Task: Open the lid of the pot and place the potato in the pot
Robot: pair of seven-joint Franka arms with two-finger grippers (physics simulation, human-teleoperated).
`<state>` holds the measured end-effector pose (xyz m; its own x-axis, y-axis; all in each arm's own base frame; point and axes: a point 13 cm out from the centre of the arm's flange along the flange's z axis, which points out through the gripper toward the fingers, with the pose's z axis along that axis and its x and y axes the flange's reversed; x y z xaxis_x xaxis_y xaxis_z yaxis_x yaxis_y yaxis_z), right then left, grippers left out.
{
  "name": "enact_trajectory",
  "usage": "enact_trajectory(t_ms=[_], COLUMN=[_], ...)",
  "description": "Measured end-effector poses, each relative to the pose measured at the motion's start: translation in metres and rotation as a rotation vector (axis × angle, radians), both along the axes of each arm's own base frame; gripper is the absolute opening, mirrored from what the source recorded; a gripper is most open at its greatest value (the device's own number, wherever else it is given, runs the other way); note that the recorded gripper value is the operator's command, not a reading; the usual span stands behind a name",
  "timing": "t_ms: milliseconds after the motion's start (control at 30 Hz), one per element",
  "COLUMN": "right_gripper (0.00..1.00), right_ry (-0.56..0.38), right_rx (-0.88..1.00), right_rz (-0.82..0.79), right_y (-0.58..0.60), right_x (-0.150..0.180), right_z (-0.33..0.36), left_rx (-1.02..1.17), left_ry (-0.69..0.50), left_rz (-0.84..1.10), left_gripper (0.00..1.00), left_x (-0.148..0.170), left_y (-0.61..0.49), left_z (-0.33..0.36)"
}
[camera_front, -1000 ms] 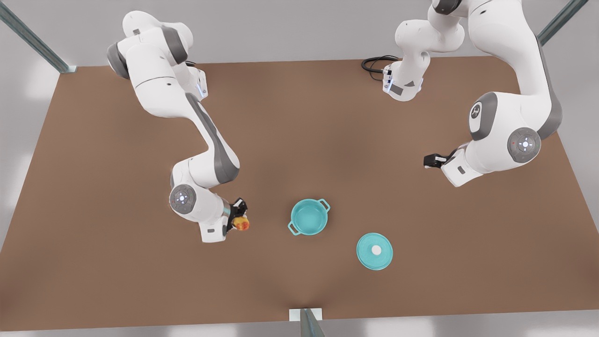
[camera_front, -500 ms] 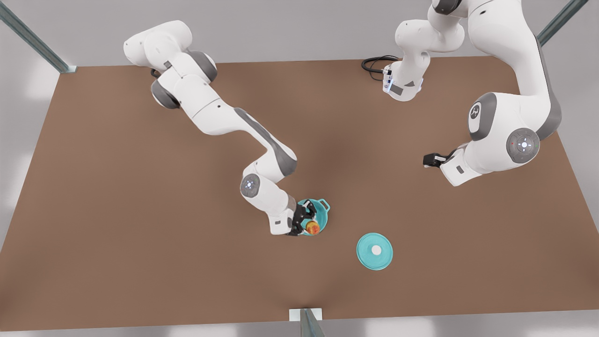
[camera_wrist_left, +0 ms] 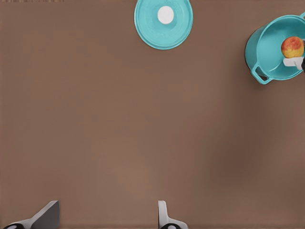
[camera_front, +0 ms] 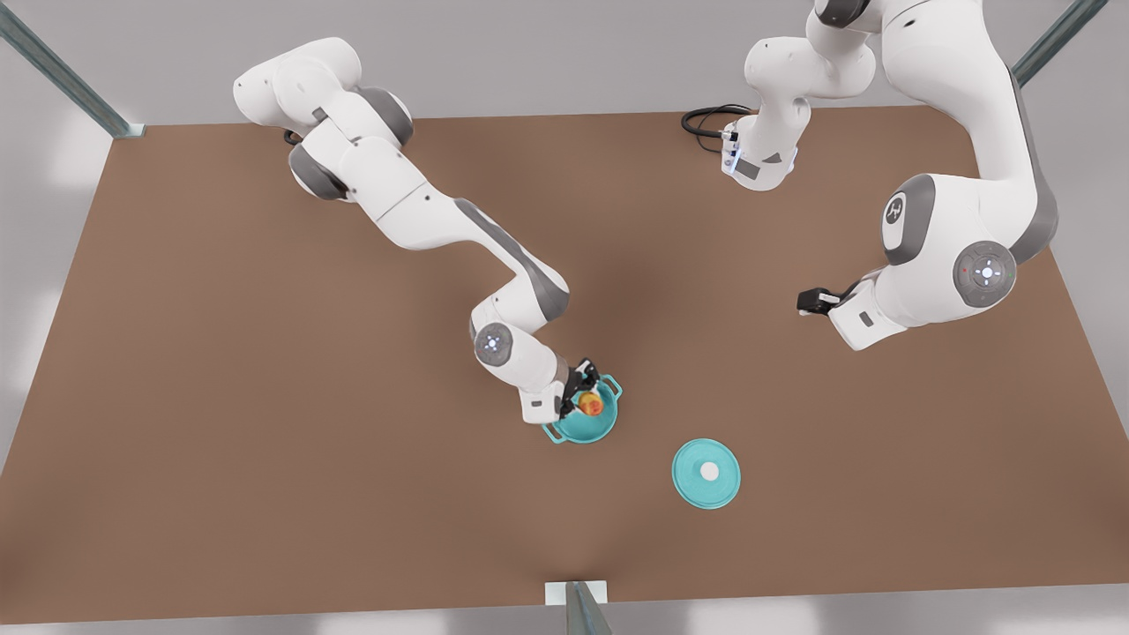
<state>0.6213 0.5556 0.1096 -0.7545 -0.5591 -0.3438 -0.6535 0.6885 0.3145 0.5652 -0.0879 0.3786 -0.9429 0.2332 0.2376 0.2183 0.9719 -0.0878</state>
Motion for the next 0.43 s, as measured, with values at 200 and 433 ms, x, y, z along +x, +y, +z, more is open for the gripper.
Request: enact_trajectory(t_ms=[200, 433], right_gripper=[1.00, 0.98], right_ry=[0.030, 0.024], right_rx=[-0.018, -0.445], right_rz=[-0.011, -0.510], right_y=[-0.005, -0.526], right_x=[-0.004, 0.124], right_z=[0.009, 0.225], left_rx=[-0.002, -0.020], left_ry=[-0.002, -0.068], left_rz=[-0.002, -0.008], left_gripper=[1.00, 1.00], left_x=[0.001, 0.016], left_y=[0.000, -0.009], left_z=[0.001, 0.015])
